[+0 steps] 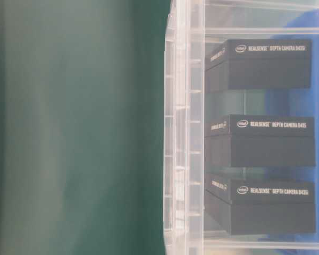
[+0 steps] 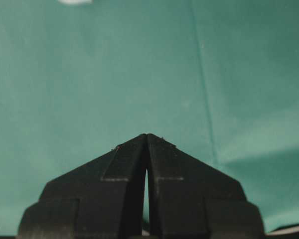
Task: Clamp the lid of the box with both arms, then lift and open it.
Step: 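Move both grippers inward to the lid's left and right rims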
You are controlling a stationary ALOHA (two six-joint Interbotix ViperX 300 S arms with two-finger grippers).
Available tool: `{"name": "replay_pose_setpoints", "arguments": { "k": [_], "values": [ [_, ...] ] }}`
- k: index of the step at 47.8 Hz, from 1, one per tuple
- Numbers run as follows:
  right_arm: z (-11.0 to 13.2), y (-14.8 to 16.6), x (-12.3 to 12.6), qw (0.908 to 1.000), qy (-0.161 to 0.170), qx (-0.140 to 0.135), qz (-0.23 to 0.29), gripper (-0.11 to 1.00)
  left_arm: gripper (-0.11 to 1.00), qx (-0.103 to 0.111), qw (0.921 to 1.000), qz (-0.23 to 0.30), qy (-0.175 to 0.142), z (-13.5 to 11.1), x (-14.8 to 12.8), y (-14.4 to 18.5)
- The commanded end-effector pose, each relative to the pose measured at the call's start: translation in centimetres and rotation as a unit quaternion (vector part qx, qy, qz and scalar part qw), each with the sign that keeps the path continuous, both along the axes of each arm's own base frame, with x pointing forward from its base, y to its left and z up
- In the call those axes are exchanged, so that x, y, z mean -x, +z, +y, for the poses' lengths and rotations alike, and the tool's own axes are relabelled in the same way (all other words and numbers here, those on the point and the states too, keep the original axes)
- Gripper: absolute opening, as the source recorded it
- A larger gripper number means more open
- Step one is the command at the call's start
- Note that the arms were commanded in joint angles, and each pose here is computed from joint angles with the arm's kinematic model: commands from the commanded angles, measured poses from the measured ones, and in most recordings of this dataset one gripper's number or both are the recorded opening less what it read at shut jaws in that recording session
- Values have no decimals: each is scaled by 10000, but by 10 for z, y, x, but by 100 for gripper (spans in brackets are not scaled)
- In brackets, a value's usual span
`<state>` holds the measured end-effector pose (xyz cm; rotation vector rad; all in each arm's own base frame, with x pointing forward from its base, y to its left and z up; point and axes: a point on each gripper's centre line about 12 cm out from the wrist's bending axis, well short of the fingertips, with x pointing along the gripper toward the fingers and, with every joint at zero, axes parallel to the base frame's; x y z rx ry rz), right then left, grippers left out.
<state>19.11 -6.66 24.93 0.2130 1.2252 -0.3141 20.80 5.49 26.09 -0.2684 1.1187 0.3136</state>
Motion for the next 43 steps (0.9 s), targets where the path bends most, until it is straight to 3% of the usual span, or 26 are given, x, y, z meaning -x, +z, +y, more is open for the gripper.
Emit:
{"name": "replay_pose_setpoints", "arguments": {
  "k": [1, 43],
  "values": [
    [-3, 9, -5, 9999, -28, 42, -91, 0, 2, -31, 10000, -40, -33, 0, -4, 9],
    [-9, -16, -17, 9998, 106, 163, 18, 0, 2, -66, 9998, 120, -119, 0, -4, -18]
  ]
}}
